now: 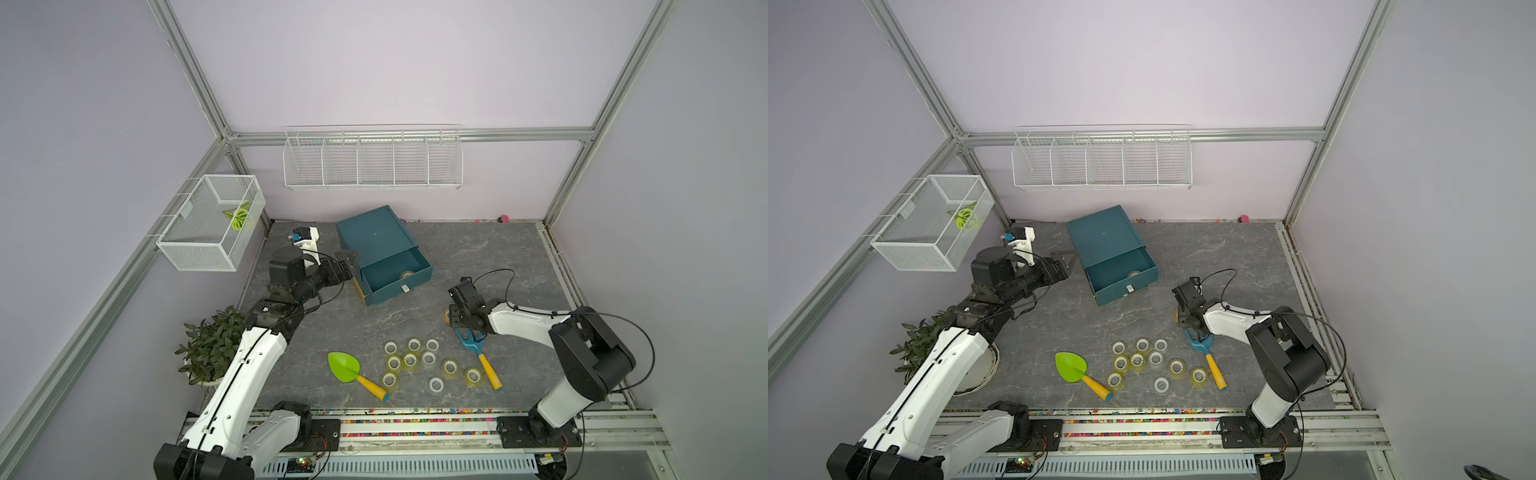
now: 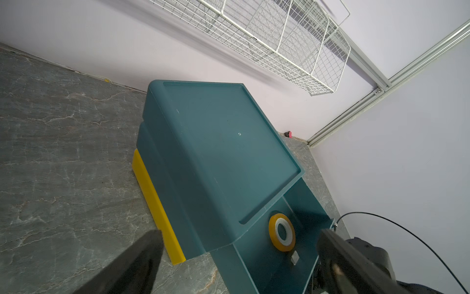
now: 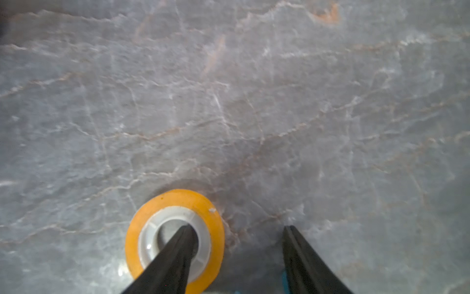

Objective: Place the transparent tape into the drawer according to color
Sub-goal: Move the tape to the center of the board.

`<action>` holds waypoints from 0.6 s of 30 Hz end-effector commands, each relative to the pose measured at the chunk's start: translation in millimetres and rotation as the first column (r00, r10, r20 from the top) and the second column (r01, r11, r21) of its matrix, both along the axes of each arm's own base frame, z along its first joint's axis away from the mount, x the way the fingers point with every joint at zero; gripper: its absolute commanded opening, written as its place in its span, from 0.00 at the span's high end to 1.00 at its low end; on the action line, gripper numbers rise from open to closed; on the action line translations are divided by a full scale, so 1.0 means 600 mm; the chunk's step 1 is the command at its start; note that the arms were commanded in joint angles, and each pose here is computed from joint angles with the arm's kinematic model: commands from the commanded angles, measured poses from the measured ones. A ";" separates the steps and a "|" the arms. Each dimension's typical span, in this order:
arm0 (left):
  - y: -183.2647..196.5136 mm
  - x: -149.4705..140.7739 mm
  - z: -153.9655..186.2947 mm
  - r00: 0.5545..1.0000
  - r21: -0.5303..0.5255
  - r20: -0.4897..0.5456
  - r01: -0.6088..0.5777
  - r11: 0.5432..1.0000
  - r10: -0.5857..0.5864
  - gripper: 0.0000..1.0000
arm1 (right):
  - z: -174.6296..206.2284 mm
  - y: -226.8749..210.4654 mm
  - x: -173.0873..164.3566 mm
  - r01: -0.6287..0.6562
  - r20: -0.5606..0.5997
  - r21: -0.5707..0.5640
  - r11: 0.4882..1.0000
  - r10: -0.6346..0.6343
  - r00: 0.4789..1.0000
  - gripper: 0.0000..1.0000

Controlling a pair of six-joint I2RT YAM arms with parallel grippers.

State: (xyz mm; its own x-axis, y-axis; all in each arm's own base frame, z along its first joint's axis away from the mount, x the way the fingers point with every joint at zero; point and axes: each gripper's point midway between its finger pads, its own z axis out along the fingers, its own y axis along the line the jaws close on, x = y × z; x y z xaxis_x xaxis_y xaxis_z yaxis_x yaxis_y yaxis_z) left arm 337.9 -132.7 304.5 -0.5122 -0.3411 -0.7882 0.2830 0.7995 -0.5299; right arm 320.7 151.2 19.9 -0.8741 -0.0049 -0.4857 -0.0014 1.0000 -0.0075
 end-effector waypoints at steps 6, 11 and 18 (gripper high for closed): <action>0.002 -0.003 0.005 1.000 0.001 0.018 0.003 1.000 -0.003 0.00 | 0.056 0.010 -0.044 -0.050 -0.192 0.080 0.996 0.065 0.979 0.28; 0.000 -0.008 0.014 0.999 -0.005 0.034 0.012 1.000 -0.012 0.00 | 0.056 0.019 -0.055 -0.076 -0.241 0.100 0.992 0.098 0.966 0.24; 0.000 -0.010 0.016 0.999 -0.007 0.037 0.015 1.000 -0.015 0.00 | 0.037 0.039 -0.050 -0.141 -0.280 0.060 0.988 0.152 0.948 0.21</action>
